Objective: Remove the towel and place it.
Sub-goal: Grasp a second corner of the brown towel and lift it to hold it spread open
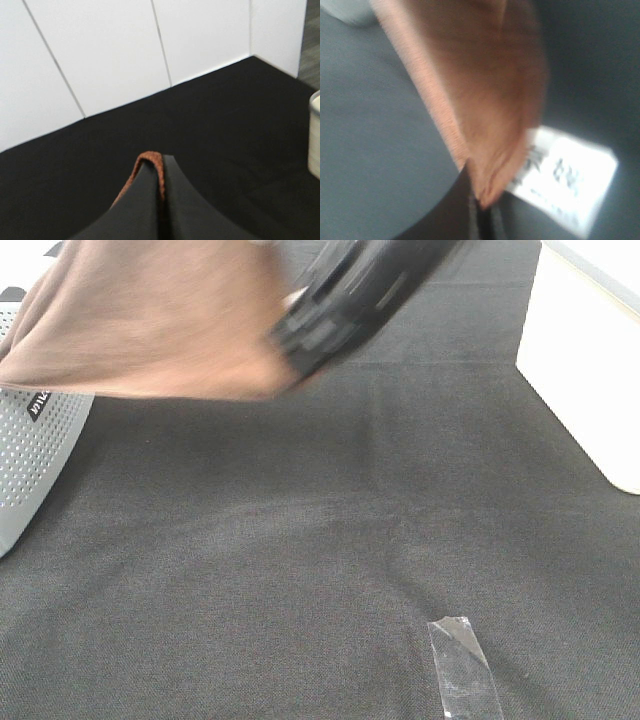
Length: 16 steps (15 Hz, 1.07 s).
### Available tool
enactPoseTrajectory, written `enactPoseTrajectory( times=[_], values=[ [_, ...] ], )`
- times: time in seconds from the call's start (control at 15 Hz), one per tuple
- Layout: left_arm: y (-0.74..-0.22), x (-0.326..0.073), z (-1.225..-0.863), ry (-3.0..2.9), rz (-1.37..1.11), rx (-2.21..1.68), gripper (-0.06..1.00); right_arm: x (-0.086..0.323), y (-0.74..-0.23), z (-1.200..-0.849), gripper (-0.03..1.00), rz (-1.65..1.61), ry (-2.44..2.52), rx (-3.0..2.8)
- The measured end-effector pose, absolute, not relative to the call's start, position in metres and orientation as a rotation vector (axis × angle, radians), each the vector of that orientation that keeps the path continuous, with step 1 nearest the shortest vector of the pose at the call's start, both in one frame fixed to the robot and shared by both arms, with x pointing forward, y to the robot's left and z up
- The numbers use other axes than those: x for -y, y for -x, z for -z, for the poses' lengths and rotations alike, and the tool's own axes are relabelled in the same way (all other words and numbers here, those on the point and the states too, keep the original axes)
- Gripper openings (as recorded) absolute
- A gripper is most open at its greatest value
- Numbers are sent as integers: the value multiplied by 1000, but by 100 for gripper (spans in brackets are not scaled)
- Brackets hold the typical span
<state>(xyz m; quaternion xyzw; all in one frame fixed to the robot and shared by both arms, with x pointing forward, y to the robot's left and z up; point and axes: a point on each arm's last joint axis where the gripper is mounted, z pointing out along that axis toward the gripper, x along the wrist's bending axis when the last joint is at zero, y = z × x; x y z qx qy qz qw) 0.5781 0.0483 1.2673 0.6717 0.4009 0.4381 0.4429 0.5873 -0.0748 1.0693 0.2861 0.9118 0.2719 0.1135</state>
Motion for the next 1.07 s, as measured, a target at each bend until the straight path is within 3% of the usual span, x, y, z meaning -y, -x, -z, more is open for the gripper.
enactPoseTrajectory(
  times=[0.07, 0.13, 0.2, 0.53, 1.07],
  values=[
    [-578, -48, -1267, -1666, -1087, -994, 0, 75, -587, -1069, 0, -798, -839, -2674],
    [-578, -45, -1273, -1616, -1079, -934, 0, 100, -594, -1116, 0, -706, -784, -2541],
    [-577, -43, -1278, -1579, -1070, -900, 0, 114, -597, -1138, 0, -683, -781, -2480],
    [-579, -68, -1311, -1278, -969, -894, 0, 162, -603, -1218, 0, -584, -582, -2294],
    [-593, -88, -1308, -1221, -872, -994, 0, 182, -608, -1265, 0, -352, -359, -1986]
  ],
)
